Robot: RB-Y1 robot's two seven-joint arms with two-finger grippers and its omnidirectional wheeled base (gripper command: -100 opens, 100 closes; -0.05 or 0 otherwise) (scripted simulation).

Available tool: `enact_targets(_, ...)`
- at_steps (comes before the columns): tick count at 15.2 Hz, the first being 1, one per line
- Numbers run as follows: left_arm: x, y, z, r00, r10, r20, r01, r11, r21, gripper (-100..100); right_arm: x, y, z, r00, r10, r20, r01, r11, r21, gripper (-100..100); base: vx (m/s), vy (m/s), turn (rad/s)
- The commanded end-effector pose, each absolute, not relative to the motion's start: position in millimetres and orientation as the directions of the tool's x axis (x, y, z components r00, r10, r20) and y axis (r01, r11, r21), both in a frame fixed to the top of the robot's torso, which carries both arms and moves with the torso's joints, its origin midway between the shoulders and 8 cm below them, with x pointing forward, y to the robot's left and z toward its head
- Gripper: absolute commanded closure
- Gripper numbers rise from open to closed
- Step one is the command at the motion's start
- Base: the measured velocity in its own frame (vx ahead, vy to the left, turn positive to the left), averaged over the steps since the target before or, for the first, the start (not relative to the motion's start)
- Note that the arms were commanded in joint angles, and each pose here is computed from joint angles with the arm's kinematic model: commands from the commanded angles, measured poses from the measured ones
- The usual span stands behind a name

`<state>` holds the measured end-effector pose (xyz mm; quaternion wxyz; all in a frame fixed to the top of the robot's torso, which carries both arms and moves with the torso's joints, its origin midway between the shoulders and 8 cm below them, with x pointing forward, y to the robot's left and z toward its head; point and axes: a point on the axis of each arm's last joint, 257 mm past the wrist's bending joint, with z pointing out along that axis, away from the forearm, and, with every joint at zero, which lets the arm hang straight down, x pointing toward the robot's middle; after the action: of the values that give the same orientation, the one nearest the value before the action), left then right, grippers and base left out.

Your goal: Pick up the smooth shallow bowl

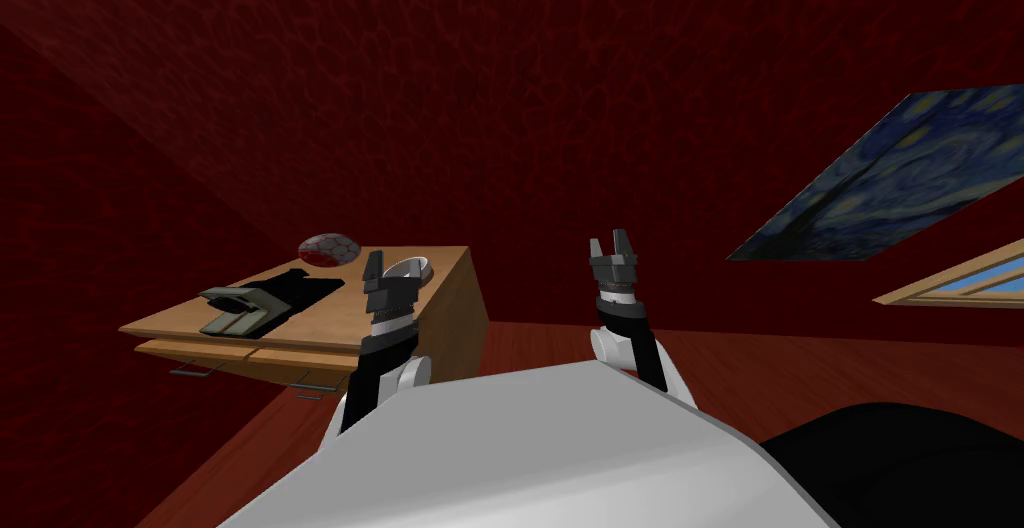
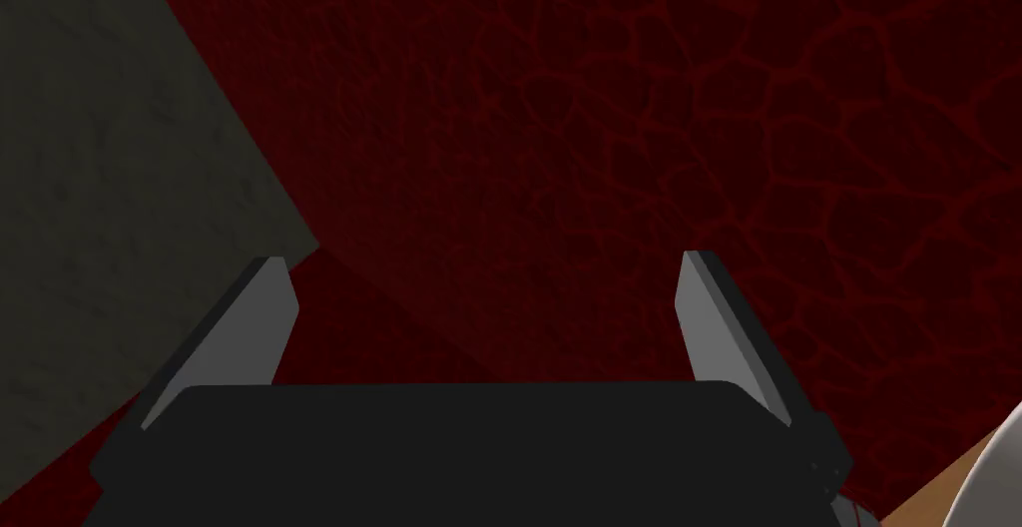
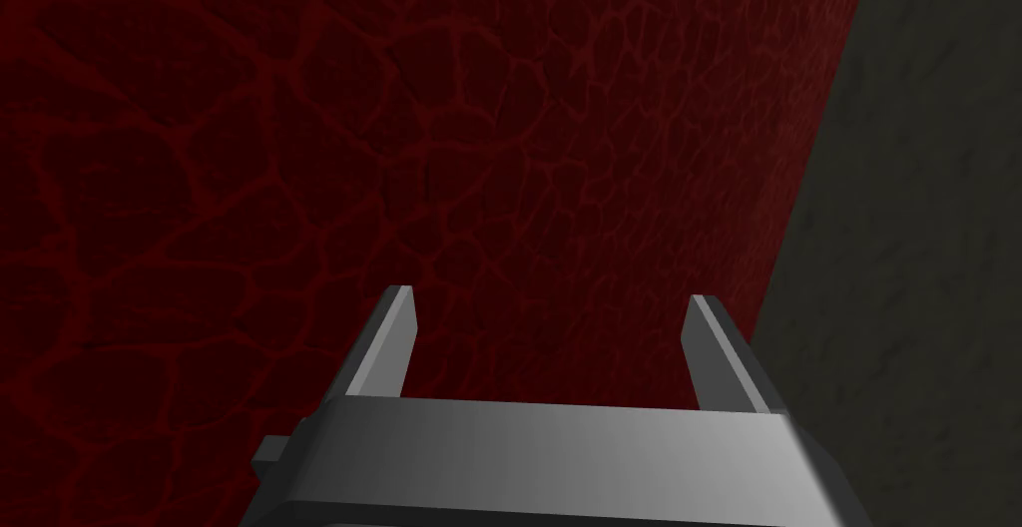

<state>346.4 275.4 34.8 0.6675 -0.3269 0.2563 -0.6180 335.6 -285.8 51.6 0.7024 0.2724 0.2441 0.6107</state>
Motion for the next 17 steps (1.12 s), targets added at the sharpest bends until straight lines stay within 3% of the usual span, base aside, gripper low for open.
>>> enact_targets(1,349.6,271.9,32.8,0.079,-0.996,0.032,0.646,0.027,-0.763,-100,335.6,-285.8,51.6,0.135,0.991,-0.010,-0.725,0.106,0.681,0,0.000,0.000,0.000)
enact_targets(17,392.5,279.2,6.4,-0.097,-0.995,-0.017,0.474,-0.031,-0.880,-100,335.6,-285.8,51.6,0.135,0.991,-0.010,-0.725,0.106,0.681,0,0.003,-0.020,0.014)
